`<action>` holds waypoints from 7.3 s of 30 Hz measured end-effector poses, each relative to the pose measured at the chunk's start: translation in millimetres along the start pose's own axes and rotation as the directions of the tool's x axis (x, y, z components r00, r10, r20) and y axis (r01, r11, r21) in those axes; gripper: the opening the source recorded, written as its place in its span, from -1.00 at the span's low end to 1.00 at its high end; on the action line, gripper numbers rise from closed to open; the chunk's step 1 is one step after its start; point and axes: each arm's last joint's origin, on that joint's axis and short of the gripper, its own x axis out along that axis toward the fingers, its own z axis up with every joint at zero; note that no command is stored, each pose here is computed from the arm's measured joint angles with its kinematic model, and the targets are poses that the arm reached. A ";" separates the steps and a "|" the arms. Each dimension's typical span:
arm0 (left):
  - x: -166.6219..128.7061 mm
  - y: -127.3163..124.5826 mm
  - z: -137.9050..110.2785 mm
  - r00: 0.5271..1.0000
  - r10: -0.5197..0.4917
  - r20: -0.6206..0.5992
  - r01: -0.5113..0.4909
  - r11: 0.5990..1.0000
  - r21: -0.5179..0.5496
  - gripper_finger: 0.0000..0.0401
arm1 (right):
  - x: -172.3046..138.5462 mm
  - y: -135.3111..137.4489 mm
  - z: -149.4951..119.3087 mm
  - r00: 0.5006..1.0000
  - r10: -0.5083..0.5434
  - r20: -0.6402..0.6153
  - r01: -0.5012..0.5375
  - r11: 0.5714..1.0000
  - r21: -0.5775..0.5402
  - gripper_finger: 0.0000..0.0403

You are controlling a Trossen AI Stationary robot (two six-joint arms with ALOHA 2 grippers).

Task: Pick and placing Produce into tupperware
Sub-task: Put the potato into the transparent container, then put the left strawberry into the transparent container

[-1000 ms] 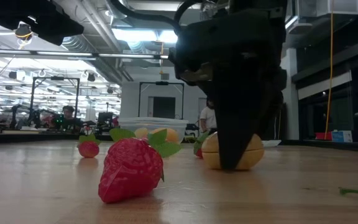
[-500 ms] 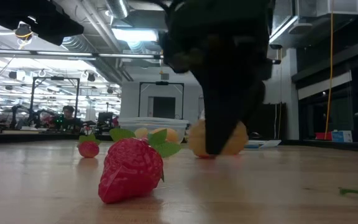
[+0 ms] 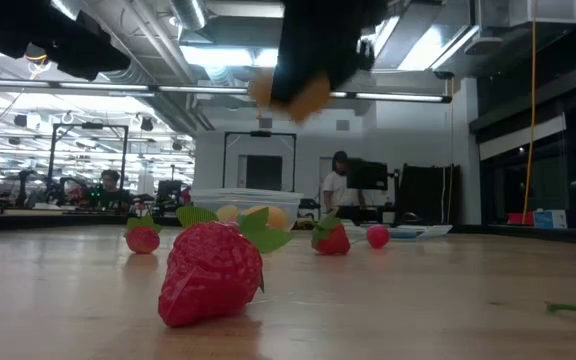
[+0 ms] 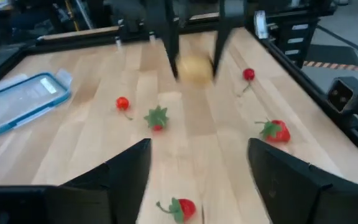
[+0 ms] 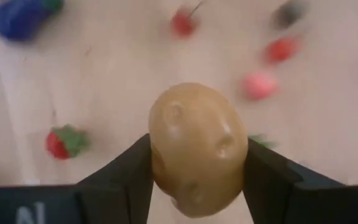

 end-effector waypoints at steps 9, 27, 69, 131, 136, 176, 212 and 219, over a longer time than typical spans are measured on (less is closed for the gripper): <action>0.0 0.1 0.0 1.000 0.003 0.000 -0.003 0.999 -0.038 0.28 | -92.7 -27.6 -5.5 0.948 -0.110 0.298 0.123 0.992 -0.023 -0.04; -0.1 0.0 1.3 1.000 0.005 0.013 -0.004 0.997 -0.071 0.28 | -91.7 -84.2 -100.4 0.633 0.294 0.716 -0.120 0.951 -0.285 -0.04; 4.0 7.7 5.1 0.998 0.056 0.036 -0.052 0.993 -0.104 0.28 | -76.4 -151.6 -162.2 0.144 0.354 0.924 -0.025 0.935 -0.354 -0.04; 4.0 8.2 4.1 0.997 0.070 0.029 -0.066 0.988 -0.141 0.28 | 87.1 -360.5 146.5 0.872 0.381 0.307 -0.306 0.915 -0.265 -0.04; 4.0 8.2 3.9 0.997 0.071 0.026 -0.066 0.988 -0.140 0.28 | 101.7 -363.8 139.5 0.880 0.389 0.274 -0.334 0.915 -0.226 -0.04; 4.0 8.2 3.6 0.997 0.071 0.024 -0.066 0.987 -0.147 0.28 | 121.8 -359.9 129.0 0.913 0.366 0.182 -0.376 0.926 0.027 0.22; 15.3 37.9 7.2 0.967 0.253 0.020 -0.244 0.949 -0.201 0.28 | 5.5 -255.9 138.8 0.874 0.475 0.102 -0.439 0.862 -0.255 -0.98; 15.6 38.7 7.3 0.966 0.256 0.019 -0.247 0.948 -0.202 0.28 | -4.2 -190.2 135.4 0.895 0.441 0.063 -0.409 0.870 -0.274 -0.97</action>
